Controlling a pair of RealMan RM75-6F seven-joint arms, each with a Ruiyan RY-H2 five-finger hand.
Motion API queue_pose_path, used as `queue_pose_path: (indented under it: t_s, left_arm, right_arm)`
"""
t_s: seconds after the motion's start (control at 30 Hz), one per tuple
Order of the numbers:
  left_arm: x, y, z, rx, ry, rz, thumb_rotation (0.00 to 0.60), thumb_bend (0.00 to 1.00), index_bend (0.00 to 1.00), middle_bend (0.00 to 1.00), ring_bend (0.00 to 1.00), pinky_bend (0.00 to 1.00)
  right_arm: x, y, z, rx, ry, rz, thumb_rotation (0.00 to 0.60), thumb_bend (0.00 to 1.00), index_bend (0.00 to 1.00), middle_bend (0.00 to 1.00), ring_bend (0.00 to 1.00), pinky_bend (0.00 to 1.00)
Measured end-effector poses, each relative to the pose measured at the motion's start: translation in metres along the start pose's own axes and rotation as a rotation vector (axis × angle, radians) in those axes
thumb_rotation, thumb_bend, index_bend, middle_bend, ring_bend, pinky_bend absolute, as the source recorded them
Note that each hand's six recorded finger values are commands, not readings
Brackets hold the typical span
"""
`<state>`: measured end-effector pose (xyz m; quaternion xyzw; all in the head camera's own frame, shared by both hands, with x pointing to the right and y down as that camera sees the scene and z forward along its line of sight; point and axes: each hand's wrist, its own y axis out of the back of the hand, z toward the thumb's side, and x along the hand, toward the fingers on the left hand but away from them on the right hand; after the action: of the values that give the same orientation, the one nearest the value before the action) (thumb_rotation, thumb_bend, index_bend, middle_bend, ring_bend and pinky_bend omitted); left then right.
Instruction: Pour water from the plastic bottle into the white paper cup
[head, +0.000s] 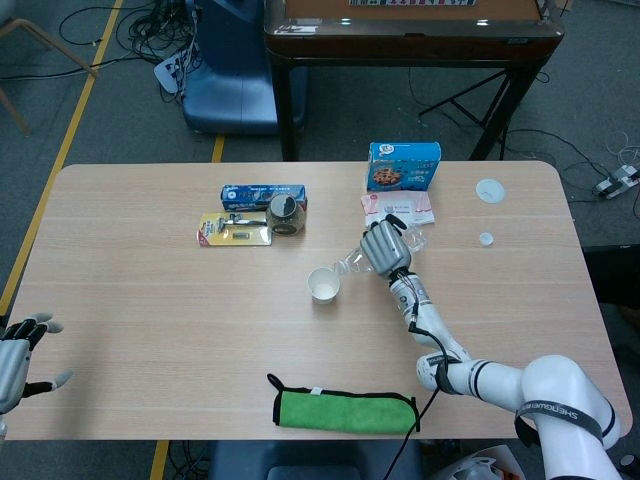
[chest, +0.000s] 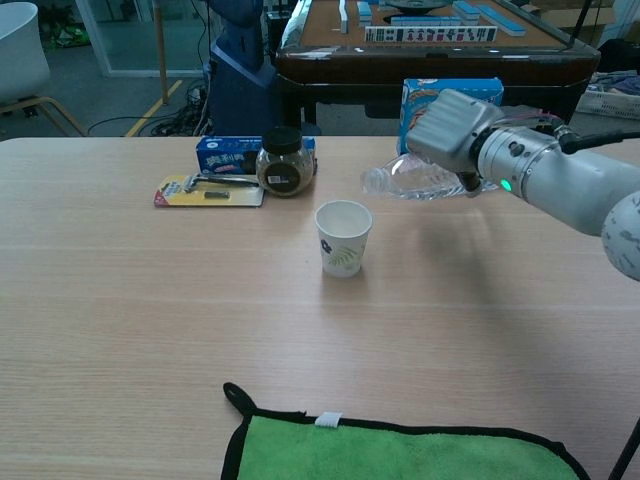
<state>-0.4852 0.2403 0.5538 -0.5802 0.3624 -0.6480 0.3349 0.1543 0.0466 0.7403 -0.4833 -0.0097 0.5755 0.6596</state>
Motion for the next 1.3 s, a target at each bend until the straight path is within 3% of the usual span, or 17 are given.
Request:
queue_pose_path:
  t_s: [1.3]
  left_arm:
    - [-0.001, -0.001, 0.0, 0.022, 0.004, 0.003, 0.6, 0.0, 0.35, 0.24, 0.28, 0.55]
  right_arm:
    - [0.0, 0.015, -0.001, 0.201, -0.015, -0.034, 0.6, 0.01, 0.64, 0.66, 0.54, 0.53]
